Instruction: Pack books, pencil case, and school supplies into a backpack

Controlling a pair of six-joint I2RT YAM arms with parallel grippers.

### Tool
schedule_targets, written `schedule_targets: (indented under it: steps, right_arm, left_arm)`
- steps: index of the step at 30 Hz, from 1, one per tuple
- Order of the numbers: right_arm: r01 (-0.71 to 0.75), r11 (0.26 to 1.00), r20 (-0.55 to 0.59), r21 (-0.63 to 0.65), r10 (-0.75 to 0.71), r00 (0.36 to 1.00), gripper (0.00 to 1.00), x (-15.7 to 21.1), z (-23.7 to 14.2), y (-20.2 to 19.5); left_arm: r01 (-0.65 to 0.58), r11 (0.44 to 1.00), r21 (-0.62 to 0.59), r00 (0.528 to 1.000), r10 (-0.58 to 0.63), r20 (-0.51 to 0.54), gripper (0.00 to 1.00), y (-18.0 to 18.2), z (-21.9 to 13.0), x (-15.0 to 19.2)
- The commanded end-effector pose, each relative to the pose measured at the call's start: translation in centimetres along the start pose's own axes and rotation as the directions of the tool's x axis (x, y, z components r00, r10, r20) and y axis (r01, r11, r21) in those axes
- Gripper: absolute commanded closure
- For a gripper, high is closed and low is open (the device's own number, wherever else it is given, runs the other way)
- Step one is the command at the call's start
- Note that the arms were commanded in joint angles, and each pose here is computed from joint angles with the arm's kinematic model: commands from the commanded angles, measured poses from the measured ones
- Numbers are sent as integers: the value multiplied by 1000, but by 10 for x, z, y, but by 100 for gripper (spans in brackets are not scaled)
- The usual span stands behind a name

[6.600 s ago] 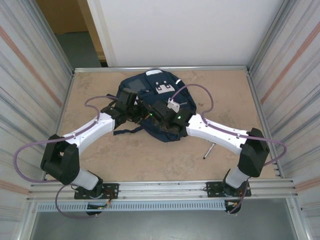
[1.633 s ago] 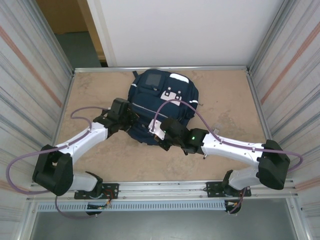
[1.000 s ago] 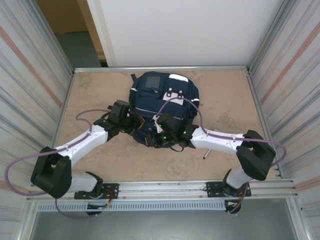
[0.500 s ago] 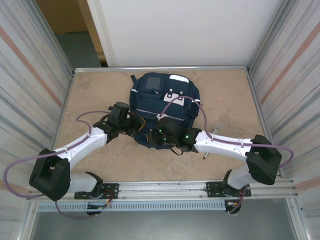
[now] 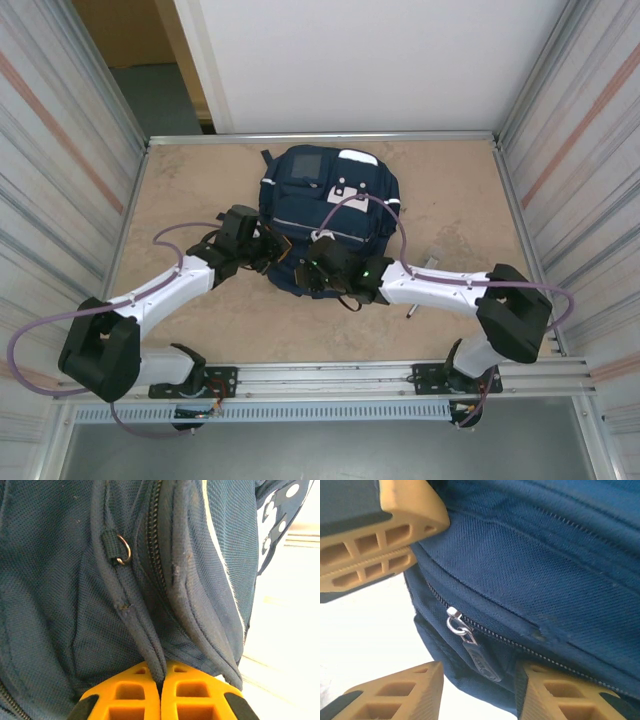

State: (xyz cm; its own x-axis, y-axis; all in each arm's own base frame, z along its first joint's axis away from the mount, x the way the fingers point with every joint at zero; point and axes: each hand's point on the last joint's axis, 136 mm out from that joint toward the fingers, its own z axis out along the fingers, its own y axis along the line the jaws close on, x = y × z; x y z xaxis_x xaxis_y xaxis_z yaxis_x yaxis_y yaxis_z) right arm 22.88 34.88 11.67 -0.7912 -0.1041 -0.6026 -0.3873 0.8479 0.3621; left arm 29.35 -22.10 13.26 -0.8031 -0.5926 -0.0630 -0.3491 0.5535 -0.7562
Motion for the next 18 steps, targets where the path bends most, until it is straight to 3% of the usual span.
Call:
schedule_targets:
  steps: [1, 4, 6, 8, 15, 18]
  right_arm:
    - [-5, 1000, 28, 16, 5, 1000, 60, -8, 3, 6]
    - [-6, 998, 55, 61, 2, 998, 58, -15, 6, -3]
    - [-4, 999, 58, 39, 2, 998, 73, -19, 9, -3]
    - [4, 1000, 60, 10, -4, 998, 80, -23, 11, 1]
    - [27, 998, 45, 56, -30, 999, 100, -25, 10, -4]
    - [42, 994, 13, 99, -44, 999, 100, -16, 4, -15]
  left_arm:
    - [-28, 995, 96, 997, 35, -72, 100, -24, -10, 18]
    - [-31, 995, 99, 996, 38, -75, 100, -25, -9, 18]
    - [-33, 994, 102, 996, 41, -76, 100, -26, -9, 19]
    - [-33, 994, 103, 996, 41, -79, 100, -26, -9, 20]
    - [-39, 995, 96, 997, 45, -66, 100, -26, -9, 17]
    - [-40, 995, 87, 998, 44, -49, 100, -22, -11, 10]
